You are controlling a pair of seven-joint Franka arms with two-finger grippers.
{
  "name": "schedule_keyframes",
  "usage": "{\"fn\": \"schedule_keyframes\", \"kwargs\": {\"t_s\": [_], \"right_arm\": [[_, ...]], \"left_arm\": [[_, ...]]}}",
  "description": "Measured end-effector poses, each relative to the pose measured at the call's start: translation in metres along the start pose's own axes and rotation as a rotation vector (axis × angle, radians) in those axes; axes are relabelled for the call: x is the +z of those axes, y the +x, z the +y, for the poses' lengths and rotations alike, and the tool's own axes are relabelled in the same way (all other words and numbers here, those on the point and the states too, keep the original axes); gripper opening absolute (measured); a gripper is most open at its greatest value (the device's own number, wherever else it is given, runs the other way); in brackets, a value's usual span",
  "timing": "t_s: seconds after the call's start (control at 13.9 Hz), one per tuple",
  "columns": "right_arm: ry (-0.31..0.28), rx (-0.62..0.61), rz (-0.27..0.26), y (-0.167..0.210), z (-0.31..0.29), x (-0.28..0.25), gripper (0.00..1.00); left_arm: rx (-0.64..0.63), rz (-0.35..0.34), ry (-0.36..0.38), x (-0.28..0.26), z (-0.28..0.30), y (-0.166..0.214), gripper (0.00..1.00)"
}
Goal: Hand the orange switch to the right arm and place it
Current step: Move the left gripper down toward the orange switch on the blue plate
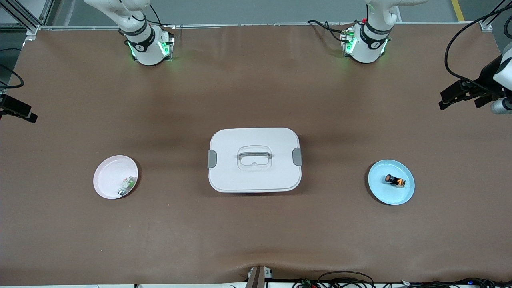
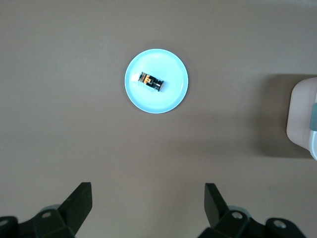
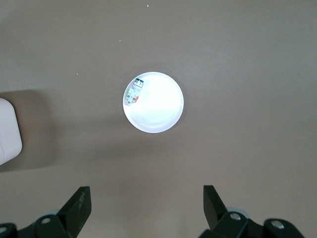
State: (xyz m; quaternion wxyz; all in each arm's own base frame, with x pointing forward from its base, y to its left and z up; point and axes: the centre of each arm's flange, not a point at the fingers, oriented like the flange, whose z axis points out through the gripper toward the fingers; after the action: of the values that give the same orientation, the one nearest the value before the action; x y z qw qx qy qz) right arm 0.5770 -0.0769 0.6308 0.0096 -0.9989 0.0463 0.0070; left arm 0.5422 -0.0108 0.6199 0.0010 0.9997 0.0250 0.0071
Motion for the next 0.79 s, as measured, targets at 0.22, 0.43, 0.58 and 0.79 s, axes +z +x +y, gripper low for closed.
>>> {"fn": "schedule_keyframes", "kwargs": {"t_s": [0.22, 0.43, 0.58, 0.79], "right_arm": [[0.000, 0.001, 0.000, 0.000, 0.001, 0.000, 1.00], [0.000, 0.003, 0.000, 0.000, 0.001, 0.000, 1.00], [0.000, 0.003, 0.000, 0.000, 0.002, 0.000, 1.00], [0.000, 0.003, -0.001, 0.000, 0.002, 0.000, 1.00]], "left_arm": [[-0.001, -0.006, 0.000, 0.004, -0.001, 0.002, 1.00], [-0.002, -0.019, 0.001, 0.014, 0.000, 0.009, 1.00], [-0.003, -0.041, 0.001, 0.027, 0.000, 0.018, 1.00], [-0.013, -0.103, 0.003, 0.061, -0.006, 0.032, 1.00]]}}
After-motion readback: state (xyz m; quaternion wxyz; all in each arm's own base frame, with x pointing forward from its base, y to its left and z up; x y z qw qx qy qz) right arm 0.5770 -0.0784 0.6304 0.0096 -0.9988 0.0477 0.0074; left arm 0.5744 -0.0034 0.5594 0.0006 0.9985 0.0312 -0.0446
